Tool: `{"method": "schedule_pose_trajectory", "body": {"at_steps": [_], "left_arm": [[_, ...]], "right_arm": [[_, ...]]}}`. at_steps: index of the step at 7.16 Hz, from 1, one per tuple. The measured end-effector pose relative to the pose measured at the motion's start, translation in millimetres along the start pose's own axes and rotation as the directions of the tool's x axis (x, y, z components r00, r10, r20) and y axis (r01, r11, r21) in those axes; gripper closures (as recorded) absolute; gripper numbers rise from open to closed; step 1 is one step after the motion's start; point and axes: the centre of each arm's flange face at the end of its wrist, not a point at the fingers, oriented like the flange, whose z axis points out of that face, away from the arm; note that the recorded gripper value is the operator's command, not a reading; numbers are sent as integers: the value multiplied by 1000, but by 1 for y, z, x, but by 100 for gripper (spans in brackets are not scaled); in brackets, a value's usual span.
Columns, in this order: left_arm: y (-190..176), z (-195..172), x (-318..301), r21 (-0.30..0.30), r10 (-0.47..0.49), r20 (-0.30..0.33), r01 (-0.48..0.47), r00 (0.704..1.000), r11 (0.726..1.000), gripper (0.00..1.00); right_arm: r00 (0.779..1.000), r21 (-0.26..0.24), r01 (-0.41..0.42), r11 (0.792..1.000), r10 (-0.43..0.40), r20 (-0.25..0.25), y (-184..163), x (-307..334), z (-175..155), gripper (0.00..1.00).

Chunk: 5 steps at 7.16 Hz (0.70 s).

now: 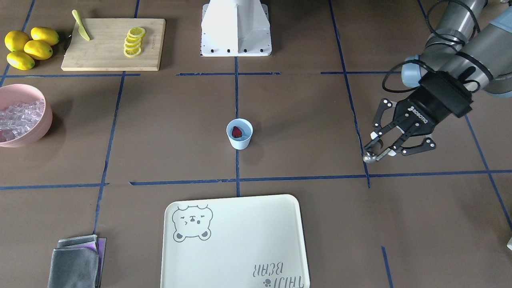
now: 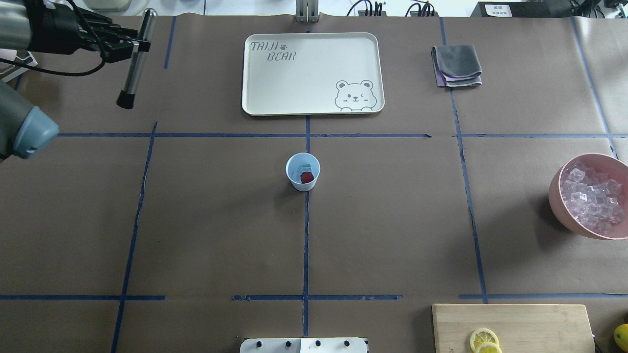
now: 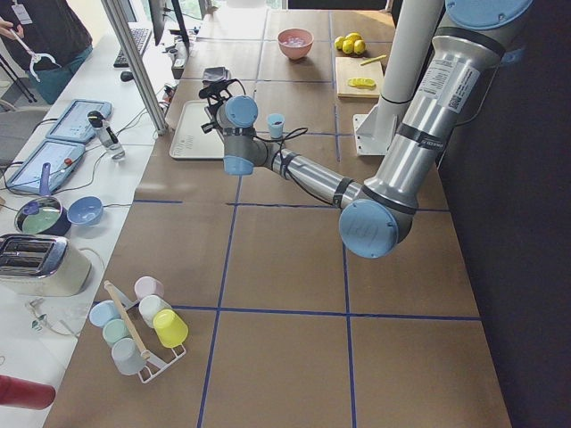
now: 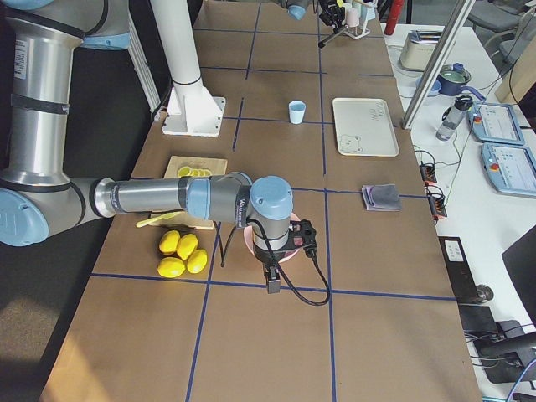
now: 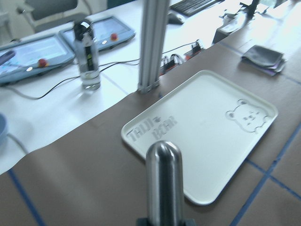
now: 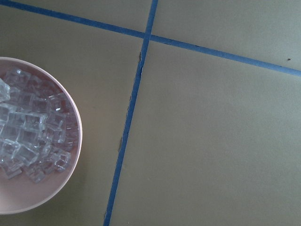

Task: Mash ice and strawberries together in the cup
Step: 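Carry the muddler with the left gripper over the cup and lower it in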

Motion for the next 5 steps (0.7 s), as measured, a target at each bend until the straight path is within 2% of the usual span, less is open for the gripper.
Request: {"method": "schedule_pose_trajectory", "body": {"at_steps": [1, 2, 3, 4, 5], "left_arm": [[4, 15, 18, 113, 81, -68, -73, 994, 991, 100], [15, 37, 45, 241, 138, -106, -110, 985, 964, 100], [25, 65, 87, 379, 156, -127, -98, 980, 920, 100], [26, 93, 133, 491, 137, -145, -49, 980, 870, 100], [21, 111, 167, 560, 108, -159, -1, 981, 829, 100]], "right_arm": [[1000, -1, 1, 1000, -1, 0, 0, 0, 0, 1], [1000, 1, 0, 1000, 0, 5, 0, 0, 0, 0], [1000, 5, -2, 1000, 2, 23, 0, -2, 1, 1], [999, 9, -4, 1000, 4, 41, 0, -3, 2, 1], [999, 11, -5, 1000, 5, 49, 0, -3, 2, 1]]}}
